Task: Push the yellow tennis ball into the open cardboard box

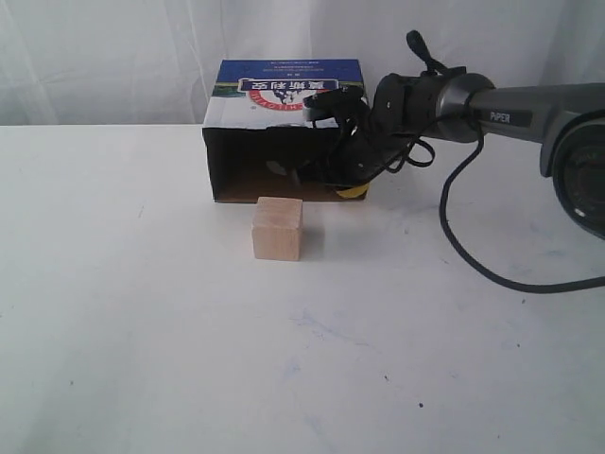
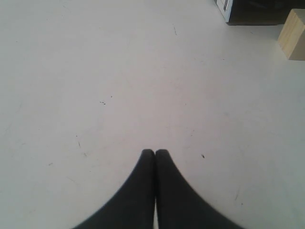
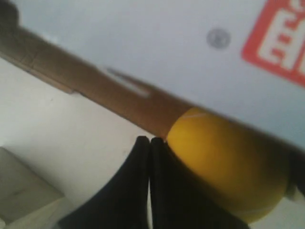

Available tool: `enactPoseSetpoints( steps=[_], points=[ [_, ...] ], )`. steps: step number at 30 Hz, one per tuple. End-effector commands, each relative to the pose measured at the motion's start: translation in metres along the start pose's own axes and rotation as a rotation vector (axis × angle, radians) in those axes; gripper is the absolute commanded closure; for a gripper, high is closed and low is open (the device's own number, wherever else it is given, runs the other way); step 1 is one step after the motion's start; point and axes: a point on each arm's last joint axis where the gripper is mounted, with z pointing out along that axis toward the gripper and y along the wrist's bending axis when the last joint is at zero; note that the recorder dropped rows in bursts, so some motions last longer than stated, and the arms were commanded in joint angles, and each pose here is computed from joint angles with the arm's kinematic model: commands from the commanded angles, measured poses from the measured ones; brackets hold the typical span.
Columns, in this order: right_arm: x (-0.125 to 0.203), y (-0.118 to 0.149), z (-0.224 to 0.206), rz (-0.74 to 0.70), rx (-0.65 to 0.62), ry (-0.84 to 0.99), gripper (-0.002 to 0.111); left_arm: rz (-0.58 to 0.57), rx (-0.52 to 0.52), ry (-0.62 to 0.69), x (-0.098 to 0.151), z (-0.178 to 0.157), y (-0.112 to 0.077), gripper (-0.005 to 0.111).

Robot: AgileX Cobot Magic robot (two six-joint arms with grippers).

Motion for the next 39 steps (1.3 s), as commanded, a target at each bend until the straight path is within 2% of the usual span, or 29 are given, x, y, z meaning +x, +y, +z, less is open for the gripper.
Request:
enactPoseSetpoints(
  steps=[1,14,23,39],
  points=[
    [-0.004,-0.014,-0.005,-0.041,0.050,-0.033,0.108,-0.009,0.009,-0.004,0.000,0.000,-0.001,0.107],
    [-0.005,-0.009,-0.003,-0.033,-0.005,-0.052,0.108,-0.009,0.009,-0.004,0.000,0.000,-0.001,0.107],
    [0.010,-0.005,0.010,-0.015,-0.060,0.041,0.108,-0.009,0.009,-0.004,0.000,0.000,-0.001,0.107],
    [0.006,0.005,-0.010,-0.009,-0.116,0.096,0.108,-0.009,0.009,-0.004,0.000,0.000,-0.001,0.107]
  ],
)
